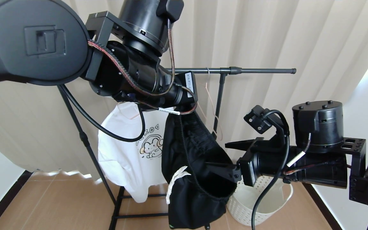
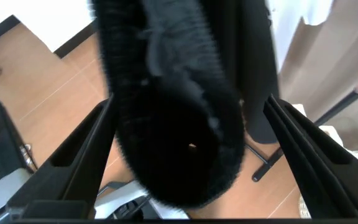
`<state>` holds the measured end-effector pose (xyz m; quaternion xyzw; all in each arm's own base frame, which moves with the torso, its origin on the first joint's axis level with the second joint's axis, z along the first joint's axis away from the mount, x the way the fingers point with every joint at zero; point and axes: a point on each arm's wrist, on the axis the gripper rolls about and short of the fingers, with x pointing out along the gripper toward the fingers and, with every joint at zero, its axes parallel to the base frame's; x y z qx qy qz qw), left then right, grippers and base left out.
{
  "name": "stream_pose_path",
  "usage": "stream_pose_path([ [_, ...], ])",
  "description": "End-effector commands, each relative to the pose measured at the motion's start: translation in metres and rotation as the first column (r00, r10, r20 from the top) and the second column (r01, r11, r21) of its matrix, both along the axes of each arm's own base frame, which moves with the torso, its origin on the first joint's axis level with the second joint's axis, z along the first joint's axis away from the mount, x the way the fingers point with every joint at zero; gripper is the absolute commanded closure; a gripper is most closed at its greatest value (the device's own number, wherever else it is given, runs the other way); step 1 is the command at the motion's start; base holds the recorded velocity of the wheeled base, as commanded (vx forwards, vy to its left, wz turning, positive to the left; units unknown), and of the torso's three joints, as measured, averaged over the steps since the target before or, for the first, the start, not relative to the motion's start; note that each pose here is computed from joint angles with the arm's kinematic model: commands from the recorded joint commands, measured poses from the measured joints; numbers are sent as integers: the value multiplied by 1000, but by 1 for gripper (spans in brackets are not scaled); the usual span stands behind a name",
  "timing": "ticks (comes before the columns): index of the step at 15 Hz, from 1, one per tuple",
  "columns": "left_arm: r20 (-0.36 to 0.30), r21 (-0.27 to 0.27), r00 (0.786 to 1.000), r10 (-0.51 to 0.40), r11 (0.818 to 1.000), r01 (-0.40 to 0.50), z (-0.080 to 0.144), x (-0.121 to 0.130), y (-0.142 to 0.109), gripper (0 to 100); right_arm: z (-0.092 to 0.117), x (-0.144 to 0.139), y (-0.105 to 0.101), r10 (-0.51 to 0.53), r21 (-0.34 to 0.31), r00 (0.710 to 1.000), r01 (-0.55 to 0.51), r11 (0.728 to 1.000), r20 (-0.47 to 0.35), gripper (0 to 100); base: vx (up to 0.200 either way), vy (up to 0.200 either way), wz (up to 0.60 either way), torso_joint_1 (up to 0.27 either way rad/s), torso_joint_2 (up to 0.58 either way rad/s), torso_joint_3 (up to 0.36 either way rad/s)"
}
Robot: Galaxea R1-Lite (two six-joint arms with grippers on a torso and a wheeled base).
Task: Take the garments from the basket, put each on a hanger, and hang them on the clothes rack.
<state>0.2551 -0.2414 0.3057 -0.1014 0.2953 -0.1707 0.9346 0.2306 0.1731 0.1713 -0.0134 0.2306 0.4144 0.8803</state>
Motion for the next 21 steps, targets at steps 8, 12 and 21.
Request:
stream_pose_path([
  [8,9,-9,1000,-16,1000,16,5,-7,-1,100,-27,12,8,-13,-53,998,9,999,-64,0,0,0,0,0,0,0],
  [12,10,-11,1000,-15,1000,15,5,-9,0,100,-34,20,11,-49,-56,998,47,997,-32,100,0,0,0,0,0,0],
  [21,-164,148,986,27,989,-2,-58,10,-1,100,7,58,-62,-301,16,949,301,953,93,100,0,0,0,0,0,0],
])
